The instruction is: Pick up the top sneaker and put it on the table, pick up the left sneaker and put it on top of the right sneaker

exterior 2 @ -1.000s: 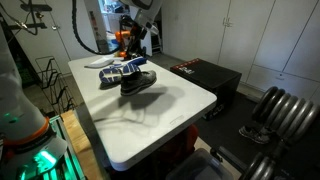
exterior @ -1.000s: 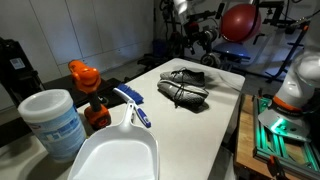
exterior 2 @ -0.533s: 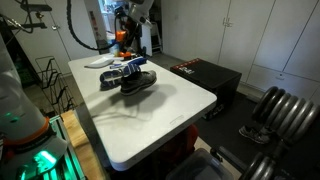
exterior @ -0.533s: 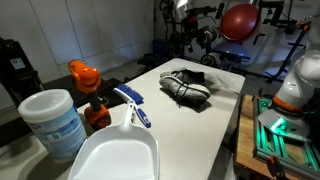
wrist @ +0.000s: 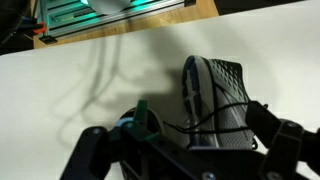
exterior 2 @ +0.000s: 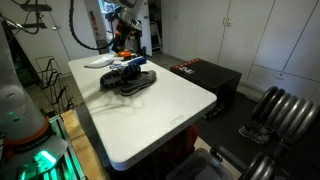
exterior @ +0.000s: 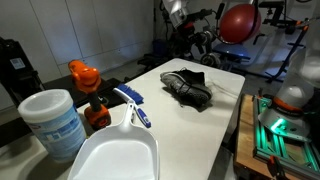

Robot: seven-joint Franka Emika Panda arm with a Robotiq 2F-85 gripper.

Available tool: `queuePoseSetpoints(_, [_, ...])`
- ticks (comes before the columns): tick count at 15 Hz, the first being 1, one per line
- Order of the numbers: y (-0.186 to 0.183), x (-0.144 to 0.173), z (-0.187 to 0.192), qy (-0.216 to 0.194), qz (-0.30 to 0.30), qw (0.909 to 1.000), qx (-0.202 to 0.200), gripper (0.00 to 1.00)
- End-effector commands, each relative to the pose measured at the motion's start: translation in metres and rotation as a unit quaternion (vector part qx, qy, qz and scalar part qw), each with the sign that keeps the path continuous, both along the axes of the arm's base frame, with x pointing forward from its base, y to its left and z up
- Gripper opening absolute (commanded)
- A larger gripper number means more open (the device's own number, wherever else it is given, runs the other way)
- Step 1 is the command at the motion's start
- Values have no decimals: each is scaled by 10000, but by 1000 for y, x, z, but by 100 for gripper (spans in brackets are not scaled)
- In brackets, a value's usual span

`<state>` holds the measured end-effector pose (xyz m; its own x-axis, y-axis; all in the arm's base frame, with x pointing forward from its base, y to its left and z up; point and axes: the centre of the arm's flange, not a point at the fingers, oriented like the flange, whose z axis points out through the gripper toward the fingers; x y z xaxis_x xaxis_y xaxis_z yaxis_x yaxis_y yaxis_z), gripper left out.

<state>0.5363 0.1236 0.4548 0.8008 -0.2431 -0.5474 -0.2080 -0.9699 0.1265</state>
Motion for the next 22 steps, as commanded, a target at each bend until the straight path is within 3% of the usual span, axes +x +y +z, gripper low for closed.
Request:
queuePoseSetpoints(1, [77,-2,-15,233,607,9958,-652,100])
queuePoseSetpoints(2, [89,-7,-15,118,717,9955,-614,100])
queuePoseSetpoints(3, [68,-13,-14,107,550,9976,-408,100])
queuePoseSetpoints(5, [86,-18,-17,112,675,9966,-449,100])
queuePoseSetpoints(8, [72,-13,-15,96,557,9974,-444,100])
queuePoseSetpoints(11, [105,-15,-25,317,603,9928,-989,100])
queuePoseSetpoints(15, [152,-38,-56,271,733,9824,-1695,100])
queuePoseSetpoints(18, [177,-52,-78,-93,827,9715,-2221,100])
queuePoseSetpoints(22, [194,-49,-100,-811,887,9466,-2991,100])
